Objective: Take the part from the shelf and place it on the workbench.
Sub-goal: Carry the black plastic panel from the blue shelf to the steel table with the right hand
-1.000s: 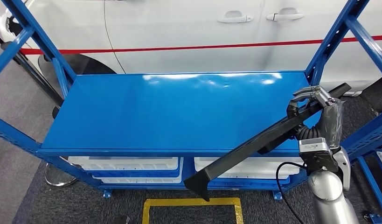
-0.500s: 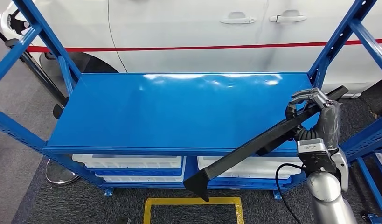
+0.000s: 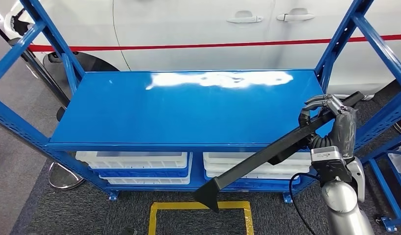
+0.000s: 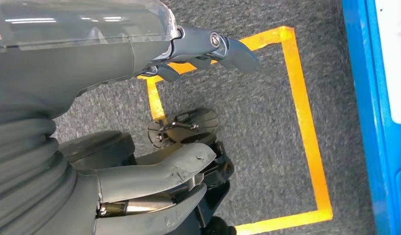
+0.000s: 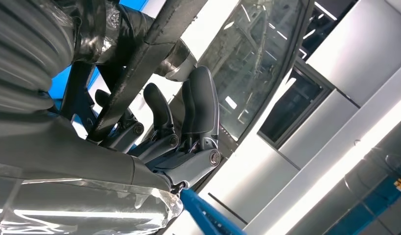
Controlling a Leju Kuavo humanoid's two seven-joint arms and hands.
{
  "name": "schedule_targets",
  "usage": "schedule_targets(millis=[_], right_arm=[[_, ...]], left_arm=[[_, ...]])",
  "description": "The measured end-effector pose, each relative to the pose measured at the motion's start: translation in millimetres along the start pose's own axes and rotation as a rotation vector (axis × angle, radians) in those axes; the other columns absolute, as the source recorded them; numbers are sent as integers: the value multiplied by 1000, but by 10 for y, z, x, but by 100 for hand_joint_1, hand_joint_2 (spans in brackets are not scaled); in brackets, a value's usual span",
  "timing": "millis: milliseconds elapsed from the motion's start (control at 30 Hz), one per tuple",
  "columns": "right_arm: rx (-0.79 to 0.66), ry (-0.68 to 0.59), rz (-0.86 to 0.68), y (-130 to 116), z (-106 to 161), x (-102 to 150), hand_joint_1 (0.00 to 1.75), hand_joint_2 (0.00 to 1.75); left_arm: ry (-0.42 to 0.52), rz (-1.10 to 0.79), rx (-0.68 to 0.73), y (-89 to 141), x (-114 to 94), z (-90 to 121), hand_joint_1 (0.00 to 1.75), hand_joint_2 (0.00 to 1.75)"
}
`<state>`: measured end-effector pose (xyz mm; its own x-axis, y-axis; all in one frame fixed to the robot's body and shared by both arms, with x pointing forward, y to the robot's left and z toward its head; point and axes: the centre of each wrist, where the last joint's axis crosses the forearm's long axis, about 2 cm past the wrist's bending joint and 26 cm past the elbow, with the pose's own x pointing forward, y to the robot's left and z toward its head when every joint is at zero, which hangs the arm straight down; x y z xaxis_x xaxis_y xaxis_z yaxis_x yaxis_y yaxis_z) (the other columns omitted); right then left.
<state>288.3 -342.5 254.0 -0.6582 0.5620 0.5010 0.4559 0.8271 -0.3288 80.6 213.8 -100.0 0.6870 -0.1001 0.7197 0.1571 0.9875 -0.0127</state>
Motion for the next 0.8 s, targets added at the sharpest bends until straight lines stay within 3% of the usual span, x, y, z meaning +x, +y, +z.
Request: schedule_targets(millis=[800], right_arm=[[16, 0, -8, 69, -19, -11, 175, 175]], left_arm=[[0, -2, 5, 5, 21, -15, 0, 175]])
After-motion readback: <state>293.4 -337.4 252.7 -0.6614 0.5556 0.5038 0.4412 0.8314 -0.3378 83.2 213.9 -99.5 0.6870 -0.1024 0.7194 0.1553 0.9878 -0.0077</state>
